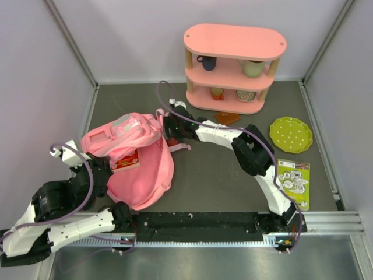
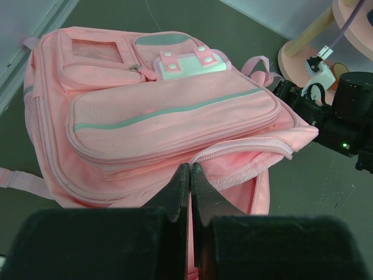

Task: Pack the student bag
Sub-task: Move the book to the center of the board.

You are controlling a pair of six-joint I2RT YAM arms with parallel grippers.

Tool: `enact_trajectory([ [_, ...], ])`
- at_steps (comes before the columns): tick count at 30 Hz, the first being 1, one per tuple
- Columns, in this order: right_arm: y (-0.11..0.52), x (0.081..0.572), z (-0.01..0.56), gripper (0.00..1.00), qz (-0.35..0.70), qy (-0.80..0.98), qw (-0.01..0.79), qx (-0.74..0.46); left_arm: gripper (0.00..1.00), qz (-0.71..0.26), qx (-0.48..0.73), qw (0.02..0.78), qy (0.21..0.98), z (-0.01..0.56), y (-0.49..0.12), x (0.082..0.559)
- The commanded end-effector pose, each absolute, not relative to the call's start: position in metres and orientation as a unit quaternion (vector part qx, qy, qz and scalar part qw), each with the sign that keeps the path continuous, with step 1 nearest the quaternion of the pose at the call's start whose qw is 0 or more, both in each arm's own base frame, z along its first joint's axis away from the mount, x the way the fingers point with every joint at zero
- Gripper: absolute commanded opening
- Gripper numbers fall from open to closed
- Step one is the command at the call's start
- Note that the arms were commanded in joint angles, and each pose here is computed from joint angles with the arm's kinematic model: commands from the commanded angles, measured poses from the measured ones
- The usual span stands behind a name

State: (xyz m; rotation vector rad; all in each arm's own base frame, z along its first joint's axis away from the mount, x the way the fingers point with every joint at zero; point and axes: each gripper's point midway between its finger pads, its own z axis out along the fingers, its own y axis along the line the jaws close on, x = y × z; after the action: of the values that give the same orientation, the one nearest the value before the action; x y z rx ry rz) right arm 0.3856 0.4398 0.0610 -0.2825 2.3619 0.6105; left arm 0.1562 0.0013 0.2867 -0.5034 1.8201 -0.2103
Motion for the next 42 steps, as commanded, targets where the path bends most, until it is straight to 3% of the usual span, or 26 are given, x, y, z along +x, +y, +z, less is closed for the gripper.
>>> enact_trajectory([
  [1,0.480,0.366,0.050,0.71,0.242,0.894,0.327,-0.187,0.00,-0.053,-0.208,0.592,0.777,0.285,0.017,0.154],
  [7,0.466,0.367,0.009,0.82,0.145,0.913,0.321,-0.207,0.00,-0.055,-0.210,0.593,0.776,0.288,0.018,0.154],
  [9,0.444,0.364,-0.010,0.72,0.093,0.927,0.304,-0.201,0.00,-0.055,-0.209,0.592,0.777,0.287,0.018,0.153],
  [11,0.433,0.359,-0.011,0.74,0.070,0.930,0.299,-0.203,0.00,-0.056,-0.208,0.592,0.777,0.286,0.018,0.153],
  [14,0.408,0.342,-0.025,0.68,0.027,0.942,0.256,-0.217,0.00,-0.056,-0.207,0.592,0.777,0.287,0.017,0.153],
  [20,0.349,0.322,-0.049,0.69,-0.053,0.957,0.206,-0.198,0.00,-0.065,-0.211,0.591,0.776,0.286,0.016,0.153],
  [27,0.312,0.300,-0.065,0.69,-0.072,0.967,0.164,-0.181,0.00,-0.077,-0.207,0.592,0.775,0.287,0.012,0.154],
  [33,0.342,0.303,-0.037,0.70,0.019,0.963,0.202,-0.178,0.00,-0.078,-0.203,0.591,0.777,0.285,0.010,0.154],
  [38,0.411,0.321,0.037,0.89,0.139,0.927,0.288,-0.195,0.00,-0.085,-0.205,0.592,0.775,0.287,0.009,0.154],
  [39,0.419,0.323,0.046,0.98,0.153,0.920,0.296,-0.205,0.00,-0.086,-0.206,0.593,0.774,0.288,0.010,0.154],
  [42,0.449,0.325,0.068,0.99,0.179,0.902,0.320,-0.230,0.00,-0.090,-0.210,0.595,0.770,0.290,0.011,0.154],
])
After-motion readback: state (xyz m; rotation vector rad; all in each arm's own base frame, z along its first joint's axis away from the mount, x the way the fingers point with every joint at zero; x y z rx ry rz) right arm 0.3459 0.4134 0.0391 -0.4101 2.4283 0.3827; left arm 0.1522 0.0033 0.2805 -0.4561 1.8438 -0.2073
